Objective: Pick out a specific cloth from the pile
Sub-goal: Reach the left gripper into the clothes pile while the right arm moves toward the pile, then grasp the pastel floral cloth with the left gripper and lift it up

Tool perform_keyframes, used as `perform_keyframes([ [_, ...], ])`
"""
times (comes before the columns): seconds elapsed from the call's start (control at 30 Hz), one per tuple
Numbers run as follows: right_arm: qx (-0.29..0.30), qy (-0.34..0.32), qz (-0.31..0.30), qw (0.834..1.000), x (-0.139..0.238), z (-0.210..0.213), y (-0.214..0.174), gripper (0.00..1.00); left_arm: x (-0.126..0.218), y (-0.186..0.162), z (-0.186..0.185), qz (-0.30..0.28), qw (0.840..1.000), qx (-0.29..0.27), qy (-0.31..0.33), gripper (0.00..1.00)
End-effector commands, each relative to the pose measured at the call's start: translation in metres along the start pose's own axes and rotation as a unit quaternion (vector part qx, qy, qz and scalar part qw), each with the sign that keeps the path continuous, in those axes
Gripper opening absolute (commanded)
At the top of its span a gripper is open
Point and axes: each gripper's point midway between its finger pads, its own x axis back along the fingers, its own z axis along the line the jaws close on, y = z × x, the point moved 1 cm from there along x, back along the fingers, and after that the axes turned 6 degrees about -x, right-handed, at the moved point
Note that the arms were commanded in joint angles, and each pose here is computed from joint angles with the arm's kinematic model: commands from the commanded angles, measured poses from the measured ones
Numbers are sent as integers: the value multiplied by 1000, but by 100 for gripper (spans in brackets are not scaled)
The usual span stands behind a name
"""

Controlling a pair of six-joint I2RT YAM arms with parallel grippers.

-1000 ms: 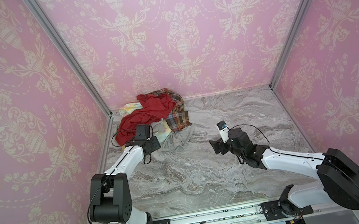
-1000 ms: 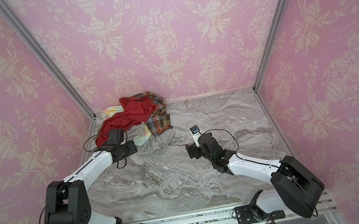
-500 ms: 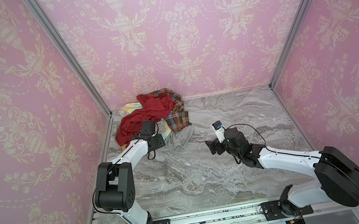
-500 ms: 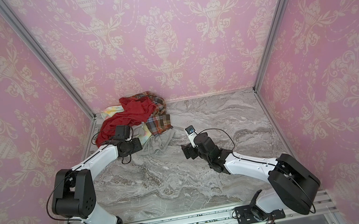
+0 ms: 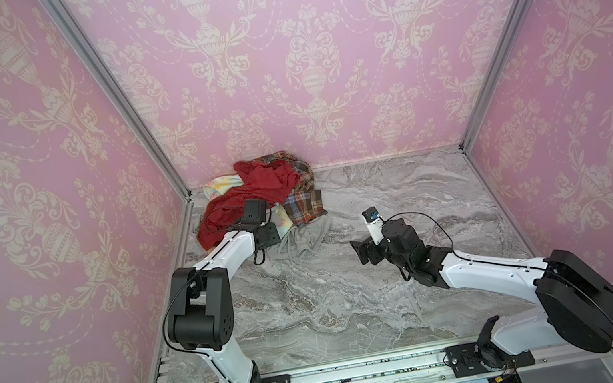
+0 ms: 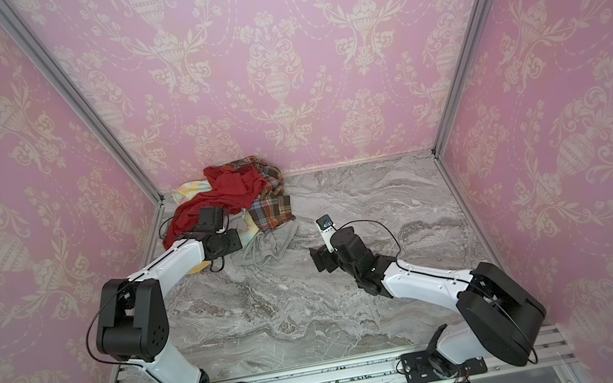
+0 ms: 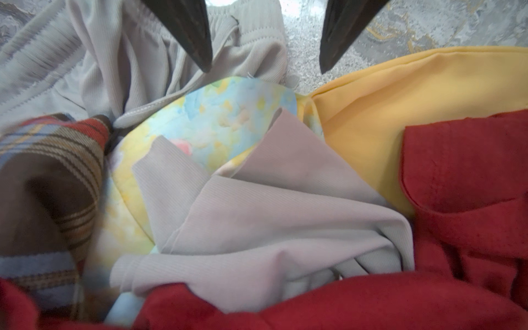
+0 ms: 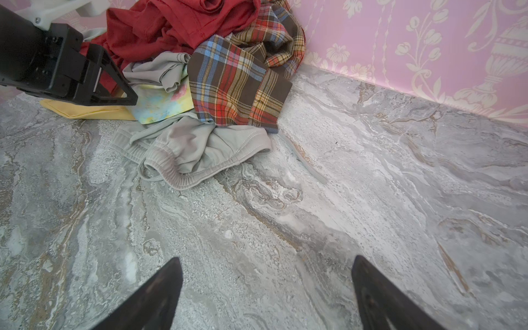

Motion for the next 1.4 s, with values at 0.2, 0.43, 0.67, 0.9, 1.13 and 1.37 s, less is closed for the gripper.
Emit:
perform_keyframes([
  [0.2,2,-12,-8,1000,-4,-1,3,94,-25,11,3,1,1000,-10,21,57],
  [0.43,8,-24,-6,1000,-3,-5,0,94,-40,25,-1,-18,1000,-4,24,36],
  [0.67,11,-35,-8,999,-1,-10,-1,94,-33,38,-7,-32,999,3,8,0],
  [0.9,11,-38,-9,999,-1,-10,3,94,7,56,-13,-69,997,9,-20,0],
  [1.13,9,-35,-11,999,-5,-7,8,94,52,80,-20,-118,991,22,-53,0],
  [1.37,7,-34,-14,999,-3,-6,15,94,93,107,-24,-170,982,27,-72,0],
])
